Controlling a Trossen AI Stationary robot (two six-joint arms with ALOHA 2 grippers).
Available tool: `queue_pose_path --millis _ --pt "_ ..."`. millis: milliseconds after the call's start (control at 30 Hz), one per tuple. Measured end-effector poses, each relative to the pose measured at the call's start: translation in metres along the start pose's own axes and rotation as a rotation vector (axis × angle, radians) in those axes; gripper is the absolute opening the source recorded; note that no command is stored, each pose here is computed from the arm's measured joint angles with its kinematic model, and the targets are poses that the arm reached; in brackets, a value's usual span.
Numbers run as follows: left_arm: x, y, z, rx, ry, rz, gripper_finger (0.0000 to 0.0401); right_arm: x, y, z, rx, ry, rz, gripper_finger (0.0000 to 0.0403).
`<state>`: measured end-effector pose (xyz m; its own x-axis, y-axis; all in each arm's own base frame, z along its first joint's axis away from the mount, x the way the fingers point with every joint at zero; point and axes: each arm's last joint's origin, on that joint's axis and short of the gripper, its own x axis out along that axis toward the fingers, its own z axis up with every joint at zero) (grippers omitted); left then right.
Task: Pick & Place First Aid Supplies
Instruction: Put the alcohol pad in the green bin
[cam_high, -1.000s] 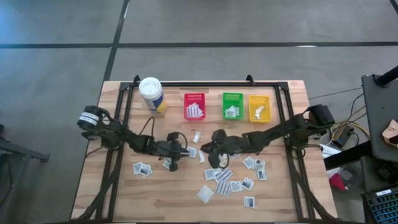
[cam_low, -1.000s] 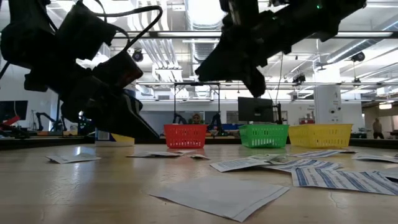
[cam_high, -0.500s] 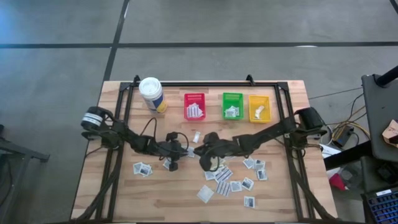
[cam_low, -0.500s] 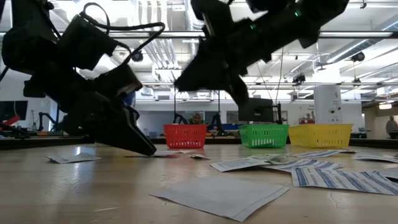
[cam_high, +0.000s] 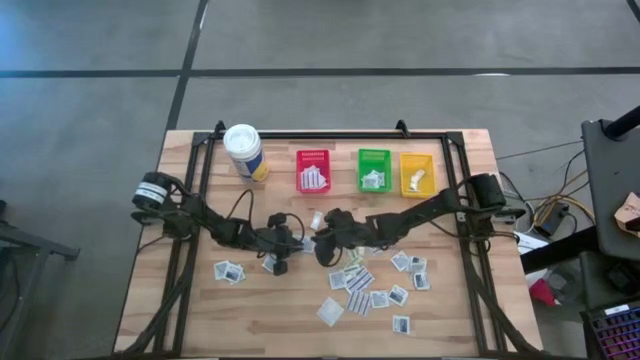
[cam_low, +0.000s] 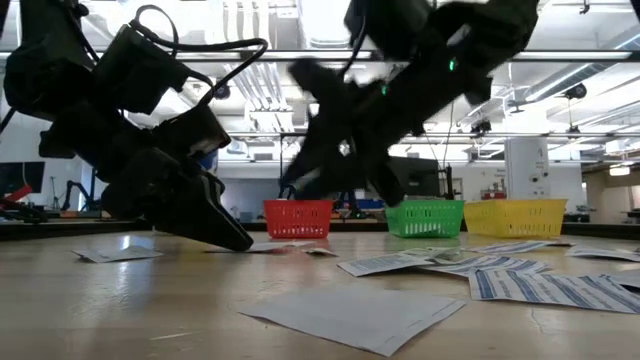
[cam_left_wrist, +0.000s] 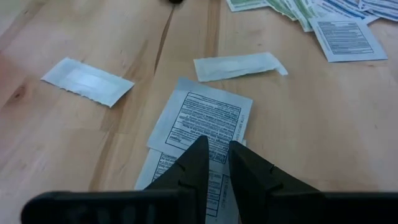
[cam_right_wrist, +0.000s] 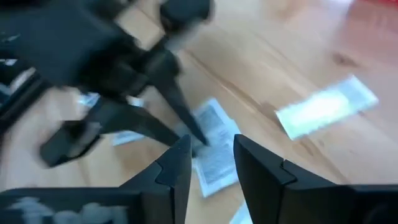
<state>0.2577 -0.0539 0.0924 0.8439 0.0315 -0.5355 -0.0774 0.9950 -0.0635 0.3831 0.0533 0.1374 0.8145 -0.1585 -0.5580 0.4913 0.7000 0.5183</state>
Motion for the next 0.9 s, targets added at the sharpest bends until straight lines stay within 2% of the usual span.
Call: queue_pose_path --millis 200,367,567,700,900 --pt "0.003 0.0 -0.003 -0.025 0.001 -0.002 0.0064 0.012 -0.012 -0.009 0.077 0.05 -0.025 0.013" --pt "0.006 -0.001 -0.005 -0.054 0.0 -0.003 0.0064 0.021 -0.016 -0.016 0.093 0.068 -0.048 0.013" --pt "0.008 0.0 -0.007 -0.076 0.005 0.0 0.0064 0.021 -0.02 -0.014 0.121 0.071 -0.061 0.0127" --pt "0.009 -0.001 -0.005 -0.123 -0.026 -0.009 0.0064 0.022 -0.021 -0.014 0.177 0.126 -0.034 0.0125" --pt "0.014 -0.002 -0.006 -0.177 -0.027 -0.002 0.0064 0.021 -0.023 -0.016 0.232 0.188 -0.05 0.0122"
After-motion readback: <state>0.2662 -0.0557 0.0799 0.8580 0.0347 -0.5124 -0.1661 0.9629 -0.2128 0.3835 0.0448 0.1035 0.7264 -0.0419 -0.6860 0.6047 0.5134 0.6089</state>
